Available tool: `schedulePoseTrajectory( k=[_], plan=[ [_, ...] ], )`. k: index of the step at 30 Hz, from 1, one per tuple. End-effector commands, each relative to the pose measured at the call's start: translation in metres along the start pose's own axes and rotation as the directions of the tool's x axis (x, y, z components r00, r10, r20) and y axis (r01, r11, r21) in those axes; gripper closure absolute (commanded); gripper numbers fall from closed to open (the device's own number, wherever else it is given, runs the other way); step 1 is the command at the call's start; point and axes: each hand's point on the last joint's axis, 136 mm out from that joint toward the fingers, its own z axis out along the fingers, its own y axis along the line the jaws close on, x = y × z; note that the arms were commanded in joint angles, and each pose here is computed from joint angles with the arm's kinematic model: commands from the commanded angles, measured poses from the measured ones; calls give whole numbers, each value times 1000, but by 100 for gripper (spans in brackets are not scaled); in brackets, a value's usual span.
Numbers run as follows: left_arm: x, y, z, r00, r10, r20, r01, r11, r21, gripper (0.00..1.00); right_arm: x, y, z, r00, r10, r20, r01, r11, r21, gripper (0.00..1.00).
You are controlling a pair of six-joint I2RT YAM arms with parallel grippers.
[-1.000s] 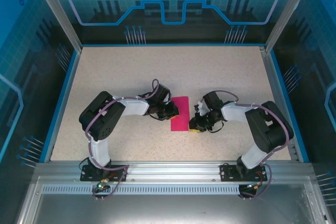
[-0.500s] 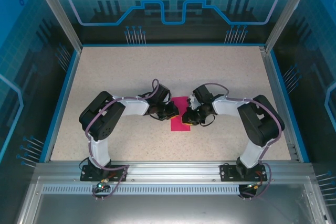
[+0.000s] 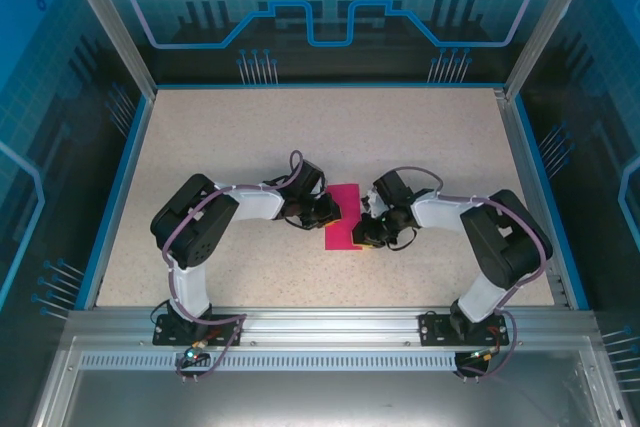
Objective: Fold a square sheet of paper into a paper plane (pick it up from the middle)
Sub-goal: Fold the triangle a second time at the center of the table.
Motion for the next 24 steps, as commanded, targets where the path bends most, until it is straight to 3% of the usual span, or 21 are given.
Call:
schedulePoseTrajectory(
  k=[1, 13, 24],
  plan=[
    [11, 34, 8, 999, -36, -37, 31, 992, -120, 86, 25, -16, 1, 998, 26, -64, -23, 998, 55, 84],
    [12, 33, 7, 999, -33, -38, 28, 993, -116, 86, 32, -27, -11, 998, 44, -47, -41, 997, 69, 84],
    [6, 2, -5, 1000, 10, -28, -11, 999, -34, 84, -21, -13, -35, 994, 40, 98, -45, 998, 52, 71]
  ],
)
